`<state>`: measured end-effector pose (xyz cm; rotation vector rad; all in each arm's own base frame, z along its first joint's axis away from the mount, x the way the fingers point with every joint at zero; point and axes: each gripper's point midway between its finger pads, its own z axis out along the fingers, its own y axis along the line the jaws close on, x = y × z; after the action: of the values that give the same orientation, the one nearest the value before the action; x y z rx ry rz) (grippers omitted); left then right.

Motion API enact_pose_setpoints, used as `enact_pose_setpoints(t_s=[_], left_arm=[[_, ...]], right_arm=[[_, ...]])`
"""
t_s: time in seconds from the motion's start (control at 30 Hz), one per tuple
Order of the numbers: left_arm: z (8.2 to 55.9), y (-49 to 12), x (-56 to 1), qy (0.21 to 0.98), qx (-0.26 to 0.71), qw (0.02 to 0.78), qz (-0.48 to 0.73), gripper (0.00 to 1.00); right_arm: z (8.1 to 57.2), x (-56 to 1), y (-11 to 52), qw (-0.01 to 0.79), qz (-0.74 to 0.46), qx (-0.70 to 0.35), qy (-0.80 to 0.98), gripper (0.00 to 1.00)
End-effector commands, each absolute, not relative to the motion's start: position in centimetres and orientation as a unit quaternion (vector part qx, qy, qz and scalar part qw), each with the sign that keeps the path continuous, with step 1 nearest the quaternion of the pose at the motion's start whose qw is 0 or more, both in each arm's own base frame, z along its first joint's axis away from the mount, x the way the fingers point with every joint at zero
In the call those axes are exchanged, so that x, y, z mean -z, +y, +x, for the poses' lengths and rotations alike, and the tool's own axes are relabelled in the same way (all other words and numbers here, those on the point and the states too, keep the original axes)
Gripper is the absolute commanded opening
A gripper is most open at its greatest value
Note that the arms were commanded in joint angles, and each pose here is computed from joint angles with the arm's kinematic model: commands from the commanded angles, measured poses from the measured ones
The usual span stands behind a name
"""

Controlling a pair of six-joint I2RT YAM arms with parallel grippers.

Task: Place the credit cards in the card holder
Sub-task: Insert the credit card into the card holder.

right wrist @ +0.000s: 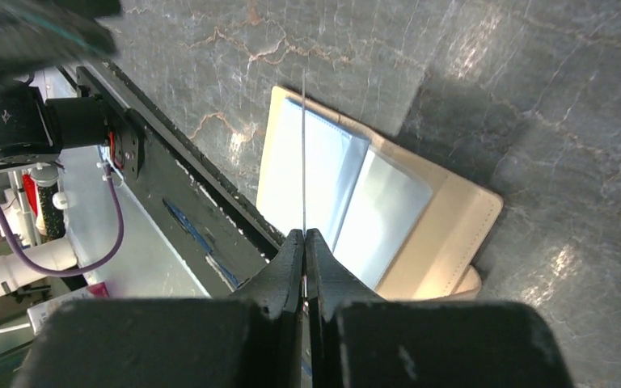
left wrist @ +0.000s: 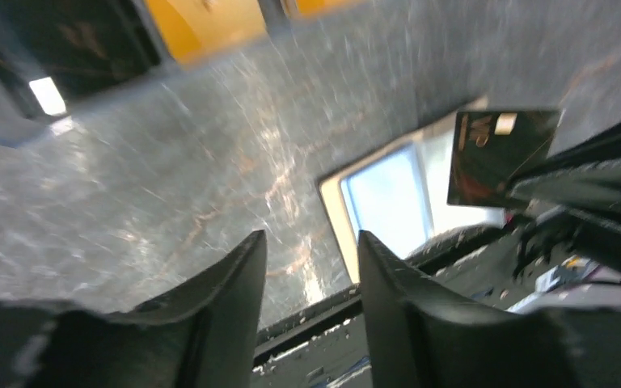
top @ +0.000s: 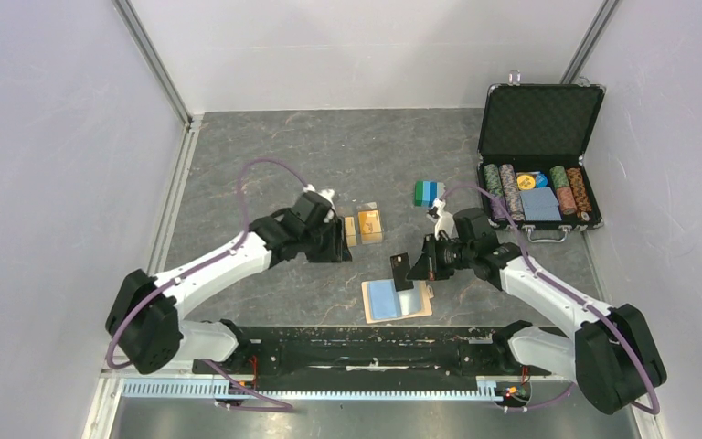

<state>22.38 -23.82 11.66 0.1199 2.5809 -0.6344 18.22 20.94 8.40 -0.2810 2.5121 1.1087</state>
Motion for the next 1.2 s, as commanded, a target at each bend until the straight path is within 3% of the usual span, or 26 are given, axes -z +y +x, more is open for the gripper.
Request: enact_pose_setpoints(t_s=[0.0, 0.37, 1.17], left_arm=[[18.8, -27.0, -9.1, 0.948, 0.251, 0.181, 0.074, 0.48], [15.6, -30.0, -3.4, 0.960, 0.214, 0.118, 0.140, 0.28], [14.9, -30.6, -0.3, 0.967, 0.176, 0.069, 0.171, 0.13]], right_arm=[[17.4, -9.3, 21.3, 0.188, -0.101, -0.427, 0.879, 0.00], [14.2, -6.5, 19.9, 0.145, -0.080, -0.425, 0.890, 0.00], [14.0, -3.4, 18.7, 0.133, -0.055, -0.387, 0.911, 0.00]])
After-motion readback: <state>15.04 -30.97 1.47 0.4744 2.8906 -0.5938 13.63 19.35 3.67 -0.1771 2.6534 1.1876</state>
